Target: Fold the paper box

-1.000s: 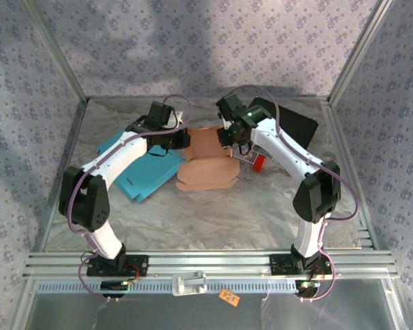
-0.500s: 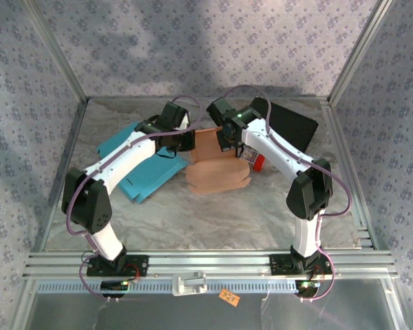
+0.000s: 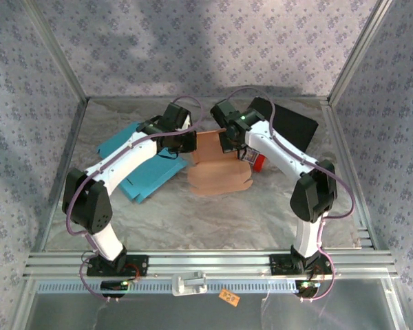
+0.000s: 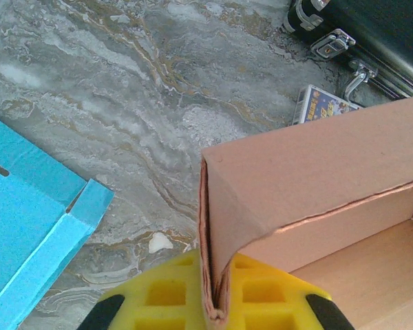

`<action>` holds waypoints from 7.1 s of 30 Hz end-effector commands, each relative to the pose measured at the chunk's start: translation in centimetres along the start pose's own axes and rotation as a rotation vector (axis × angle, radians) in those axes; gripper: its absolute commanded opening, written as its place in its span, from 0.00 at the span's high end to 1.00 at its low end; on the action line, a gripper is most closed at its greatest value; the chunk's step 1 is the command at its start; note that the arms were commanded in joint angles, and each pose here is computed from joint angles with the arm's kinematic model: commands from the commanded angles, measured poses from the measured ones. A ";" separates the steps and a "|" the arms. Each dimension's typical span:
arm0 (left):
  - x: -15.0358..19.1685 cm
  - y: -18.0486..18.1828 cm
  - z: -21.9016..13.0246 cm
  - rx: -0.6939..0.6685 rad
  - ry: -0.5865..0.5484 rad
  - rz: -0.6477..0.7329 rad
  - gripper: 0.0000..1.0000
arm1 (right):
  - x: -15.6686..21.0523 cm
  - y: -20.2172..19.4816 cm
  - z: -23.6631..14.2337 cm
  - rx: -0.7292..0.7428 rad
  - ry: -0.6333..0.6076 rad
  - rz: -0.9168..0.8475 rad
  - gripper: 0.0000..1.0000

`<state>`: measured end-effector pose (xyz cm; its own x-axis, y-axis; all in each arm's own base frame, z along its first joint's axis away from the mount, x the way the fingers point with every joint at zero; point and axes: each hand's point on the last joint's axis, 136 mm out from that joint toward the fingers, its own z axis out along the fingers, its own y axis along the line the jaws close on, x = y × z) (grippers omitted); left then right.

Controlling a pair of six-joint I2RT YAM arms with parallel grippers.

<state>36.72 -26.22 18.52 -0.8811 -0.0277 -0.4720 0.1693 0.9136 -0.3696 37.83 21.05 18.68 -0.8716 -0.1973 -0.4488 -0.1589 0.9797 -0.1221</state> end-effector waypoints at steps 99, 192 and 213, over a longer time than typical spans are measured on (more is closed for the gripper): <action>11.8 0.8 7.7 -0.031 0.095 -0.020 0.80 | 10.3 1.3 7.7 0.008 0.219 0.084 1.00; 10.0 3.1 6.7 -0.244 0.124 0.013 0.53 | 10.6 3.7 8.4 -0.068 0.245 0.141 1.00; 6.1 0.2 3.7 0.157 0.023 -0.042 0.53 | 10.9 4.0 9.1 -0.125 0.295 0.137 1.00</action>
<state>32.64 -26.29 8.72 -0.9173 -0.0333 -0.3967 0.1115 0.9352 -0.3363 32.06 22.52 6.00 -0.9735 -0.0573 -0.2212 -0.0646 0.9976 0.0260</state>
